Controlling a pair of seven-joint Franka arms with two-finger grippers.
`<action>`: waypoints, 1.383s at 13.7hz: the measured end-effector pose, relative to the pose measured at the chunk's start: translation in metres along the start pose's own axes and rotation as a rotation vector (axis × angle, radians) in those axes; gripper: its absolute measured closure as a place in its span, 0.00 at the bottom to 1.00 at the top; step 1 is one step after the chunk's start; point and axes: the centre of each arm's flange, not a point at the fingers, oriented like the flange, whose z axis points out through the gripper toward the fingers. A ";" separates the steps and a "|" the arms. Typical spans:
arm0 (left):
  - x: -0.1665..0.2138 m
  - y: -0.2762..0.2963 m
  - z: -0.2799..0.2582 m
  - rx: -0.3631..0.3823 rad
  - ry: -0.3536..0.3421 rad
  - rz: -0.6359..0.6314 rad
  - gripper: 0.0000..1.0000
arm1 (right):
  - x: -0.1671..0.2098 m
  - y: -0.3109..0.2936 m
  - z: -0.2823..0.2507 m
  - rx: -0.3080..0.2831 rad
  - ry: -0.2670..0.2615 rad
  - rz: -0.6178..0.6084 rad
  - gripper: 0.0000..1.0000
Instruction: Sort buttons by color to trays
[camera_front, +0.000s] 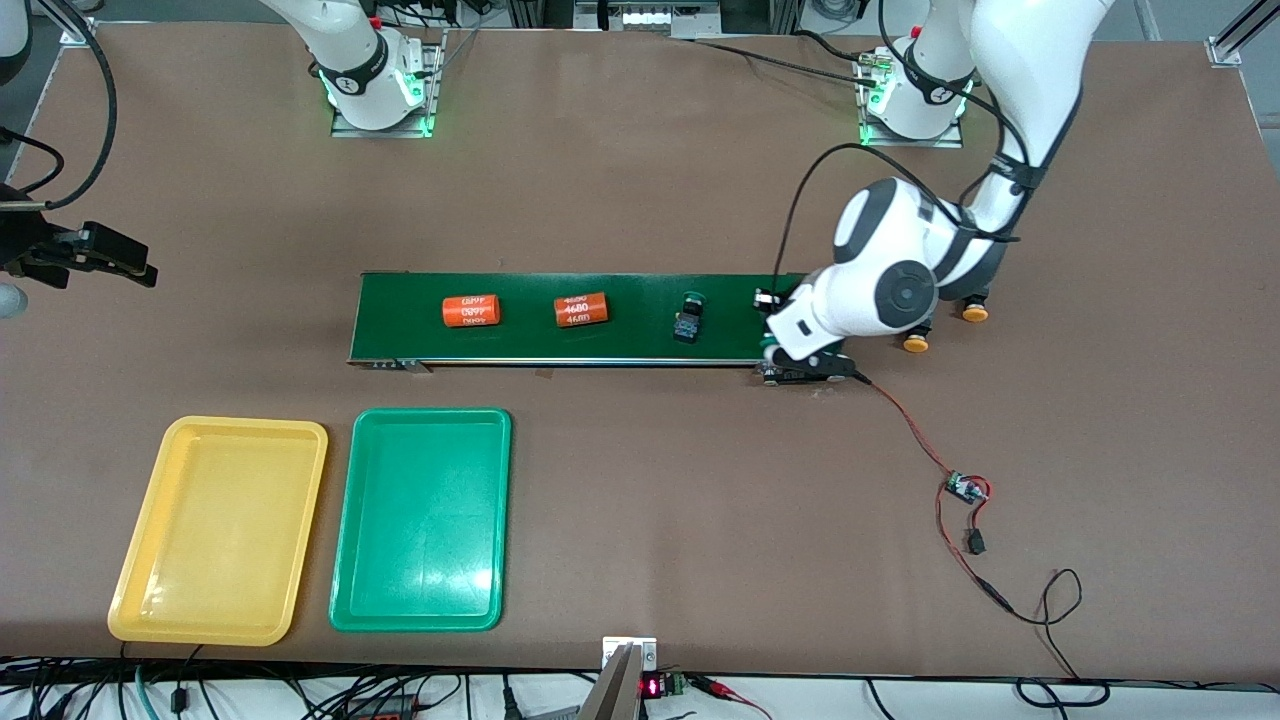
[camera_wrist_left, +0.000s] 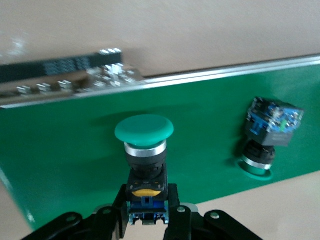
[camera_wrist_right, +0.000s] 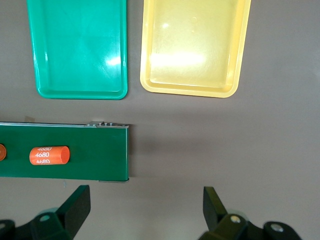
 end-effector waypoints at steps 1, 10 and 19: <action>-0.001 0.002 0.002 0.001 -0.004 -0.001 0.61 | 0.000 0.000 0.000 0.000 0.000 0.000 0.00; 0.004 -0.041 -0.069 0.000 0.083 -0.073 0.00 | 0.000 0.000 0.000 0.000 0.001 0.000 0.00; -0.007 -0.226 -0.034 0.356 -0.051 0.004 0.00 | 0.000 0.003 0.000 0.000 0.000 0.005 0.00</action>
